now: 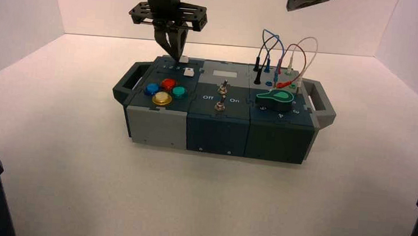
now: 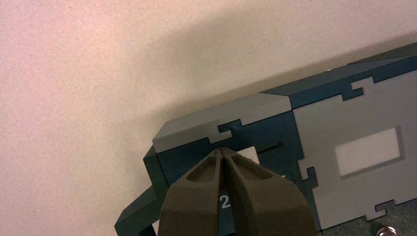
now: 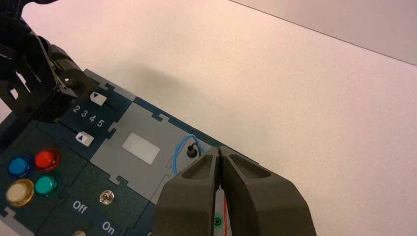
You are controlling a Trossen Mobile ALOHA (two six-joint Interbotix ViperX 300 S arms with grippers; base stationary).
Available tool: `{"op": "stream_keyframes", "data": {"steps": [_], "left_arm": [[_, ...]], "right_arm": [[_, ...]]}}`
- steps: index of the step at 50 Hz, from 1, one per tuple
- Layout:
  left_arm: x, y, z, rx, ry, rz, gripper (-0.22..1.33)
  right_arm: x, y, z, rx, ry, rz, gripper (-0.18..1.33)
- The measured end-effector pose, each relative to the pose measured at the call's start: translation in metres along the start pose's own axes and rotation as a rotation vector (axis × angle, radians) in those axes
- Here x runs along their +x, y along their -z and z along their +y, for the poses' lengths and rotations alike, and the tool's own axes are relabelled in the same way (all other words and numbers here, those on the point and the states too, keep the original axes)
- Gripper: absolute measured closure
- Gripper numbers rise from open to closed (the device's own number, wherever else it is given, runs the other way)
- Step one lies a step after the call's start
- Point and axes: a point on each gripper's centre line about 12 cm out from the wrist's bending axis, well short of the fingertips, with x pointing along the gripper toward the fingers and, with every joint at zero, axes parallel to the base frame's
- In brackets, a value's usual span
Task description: Move the top slider to position 4.
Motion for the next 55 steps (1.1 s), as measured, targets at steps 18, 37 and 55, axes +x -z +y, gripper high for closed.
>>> {"op": "stream_keyframes", "data": {"steps": [18, 37, 55], "left_arm": [[0.000, 0.001, -0.007, 0.016, 0.005, 0.004, 1.28], [0.000, 0.001, -0.008, 0.018, 0.004, 0.009, 1.28], [-0.038, 0.008, 0.014, -0.014, -0.015, -0.041, 1.28]], "right_arm": [[0.000, 0.001, 0.000, 0.001, 0.001, 0.002, 1.29], [0.000, 0.001, 0.000, -0.001, 0.000, 0.002, 1.29], [-0.001, 0.000, -0.001, 0.000, 0.001, 0.000, 1.29]]}}
